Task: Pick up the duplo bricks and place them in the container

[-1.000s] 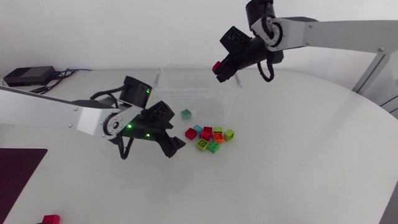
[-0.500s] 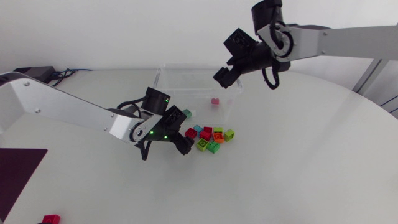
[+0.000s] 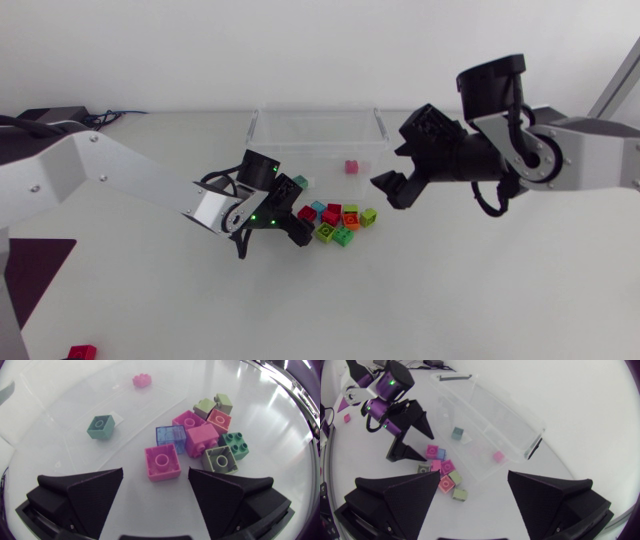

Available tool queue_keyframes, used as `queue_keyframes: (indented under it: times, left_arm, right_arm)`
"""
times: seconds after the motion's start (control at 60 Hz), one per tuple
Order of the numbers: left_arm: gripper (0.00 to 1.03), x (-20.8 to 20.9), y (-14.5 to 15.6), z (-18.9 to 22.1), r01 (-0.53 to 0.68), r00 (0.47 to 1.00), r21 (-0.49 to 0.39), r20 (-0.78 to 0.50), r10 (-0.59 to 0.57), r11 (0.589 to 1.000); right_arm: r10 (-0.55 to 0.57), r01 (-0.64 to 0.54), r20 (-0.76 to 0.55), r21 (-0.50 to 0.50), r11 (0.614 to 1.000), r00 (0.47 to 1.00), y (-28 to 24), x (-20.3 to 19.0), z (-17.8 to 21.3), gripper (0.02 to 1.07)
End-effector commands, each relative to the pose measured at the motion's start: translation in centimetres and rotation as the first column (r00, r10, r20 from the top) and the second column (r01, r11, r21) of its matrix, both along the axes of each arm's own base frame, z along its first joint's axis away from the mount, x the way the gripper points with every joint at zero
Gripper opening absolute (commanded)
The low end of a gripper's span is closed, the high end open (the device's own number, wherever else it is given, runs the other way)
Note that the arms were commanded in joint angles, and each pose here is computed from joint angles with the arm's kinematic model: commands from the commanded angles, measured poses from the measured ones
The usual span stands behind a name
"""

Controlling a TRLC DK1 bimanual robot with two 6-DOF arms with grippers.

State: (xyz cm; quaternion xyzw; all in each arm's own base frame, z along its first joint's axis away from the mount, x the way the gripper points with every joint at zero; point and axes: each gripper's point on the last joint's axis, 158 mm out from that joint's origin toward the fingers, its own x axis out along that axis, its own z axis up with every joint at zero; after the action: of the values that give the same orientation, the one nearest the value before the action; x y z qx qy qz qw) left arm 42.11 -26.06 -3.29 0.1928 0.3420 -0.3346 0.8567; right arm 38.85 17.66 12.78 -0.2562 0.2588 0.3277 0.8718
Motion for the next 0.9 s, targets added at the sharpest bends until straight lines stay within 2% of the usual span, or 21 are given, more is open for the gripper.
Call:
queue_keyframes:
  times: [0.0, 0.1, 0.25, 0.367, 0.417, 0.6, 0.883]
  left_arm:
    - [0.87, 0.6, -0.6, -0.6, -0.014, 1.0, -0.015, -0.006, 0.014, 1.0]
    - [0.86, 1.0, -0.7, -0.9, -0.027, 1.0, -0.027, -0.01, 0.027, 0.999]
    - [0.7, 1.6, -0.7, -1.2, -0.044, 0.999, -0.035, -0.015, 0.043, 0.998]
    - [0.54, 1.7, -1.1, -1.2, -0.037, 0.999, -0.041, -0.008, 0.037, 0.998]
    - [0.41, 1.7, -1.2, -1.1, -0.042, 0.999, -0.048, -0.006, 0.042, 0.998]
    - [0.37, 1.1, -1.5, -1.6, -0.037, 0.999, -0.052, -0.019, 0.036, 0.998]
    - [0.29, 0.0, -1.3, -1.1, -0.022, 1.0, -0.057, -0.012, 0.021, 0.998]
  right_arm:
    - [0.004, -0.004, -0.044, -0.005, 1.0, 0.999, -0.4, -1.8, -2.5, 1.0]
    - [0.004, -0.006, -0.081, -0.025, 1.0, 0.997, -1.1, -2.9, -5.1, 1.0]
    - [-0.015, 0.012, -0.119, -0.028, 1.0, 0.993, -1.6, -3.3, -7.0, 1.0]
    - [-0.036, 0.033, -0.159, -0.021, 0.999, 0.987, -1.6, -3.1, -8.2, 0.99]
    - [-0.047, 0.044, -0.183, -0.022, 0.999, 0.982, -1.5, -2.8, -9.2, 0.99]
    - [-0.109, 0.106, -0.262, -0.024, 0.994, 0.959, -2.1, -1.3, -11.9, 0.99]
    - [-0.146, 0.15, -0.289, -0.008, 0.989, 0.946, -2.3, -0.3, -12.5, 0.96]
